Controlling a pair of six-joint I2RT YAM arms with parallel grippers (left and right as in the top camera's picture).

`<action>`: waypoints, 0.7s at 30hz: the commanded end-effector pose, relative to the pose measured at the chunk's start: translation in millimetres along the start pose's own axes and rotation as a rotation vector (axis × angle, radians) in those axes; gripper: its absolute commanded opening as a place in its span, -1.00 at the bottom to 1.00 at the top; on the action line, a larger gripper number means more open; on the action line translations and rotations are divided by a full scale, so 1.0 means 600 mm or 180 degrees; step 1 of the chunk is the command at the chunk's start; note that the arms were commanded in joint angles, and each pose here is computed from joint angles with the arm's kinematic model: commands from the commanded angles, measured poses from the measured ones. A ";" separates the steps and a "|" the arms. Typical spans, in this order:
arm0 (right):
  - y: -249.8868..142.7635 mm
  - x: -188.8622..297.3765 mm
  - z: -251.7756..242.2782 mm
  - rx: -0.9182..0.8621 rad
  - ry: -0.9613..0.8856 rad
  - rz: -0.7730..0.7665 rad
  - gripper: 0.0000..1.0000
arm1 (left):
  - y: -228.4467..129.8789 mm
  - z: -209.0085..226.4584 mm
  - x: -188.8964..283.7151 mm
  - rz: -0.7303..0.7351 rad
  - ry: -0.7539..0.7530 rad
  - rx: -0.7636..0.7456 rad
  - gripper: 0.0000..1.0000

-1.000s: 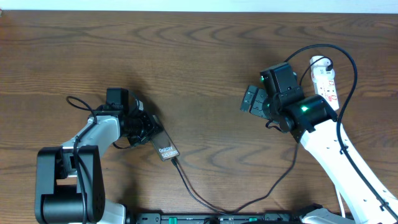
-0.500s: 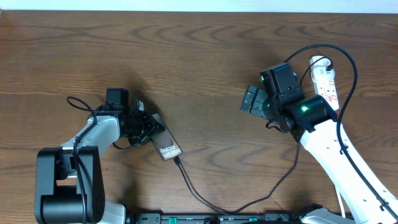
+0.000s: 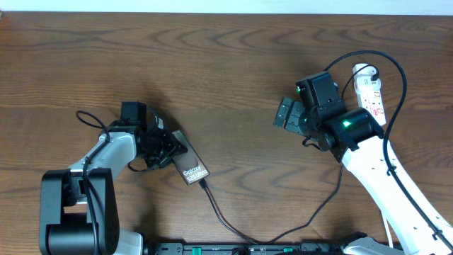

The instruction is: Plug charger to phone and switch on socket

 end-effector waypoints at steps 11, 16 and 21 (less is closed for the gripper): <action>0.003 0.007 0.002 -0.0023 0.0006 -0.0055 0.99 | -0.017 0.030 -0.005 0.0086 0.0279 0.0078 -0.29; 0.003 0.007 0.002 -0.0023 0.0005 -0.0056 0.99 | -0.021 0.034 -0.004 0.0116 0.0320 0.0101 -0.29; 0.003 0.007 0.002 -0.0023 0.0005 -0.0054 0.99 | -0.027 0.041 -0.003 0.0150 0.0396 0.0134 -0.29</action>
Point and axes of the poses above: each gripper's point midway between its finger pads, its own x axis back along the fingers, its own z axis along the line the jaws close on, y = z × x, the point moved 1 cm from there along x, back along the fingers, and after that the axes turned 8 degrees about -x, right-handed, at the moved point
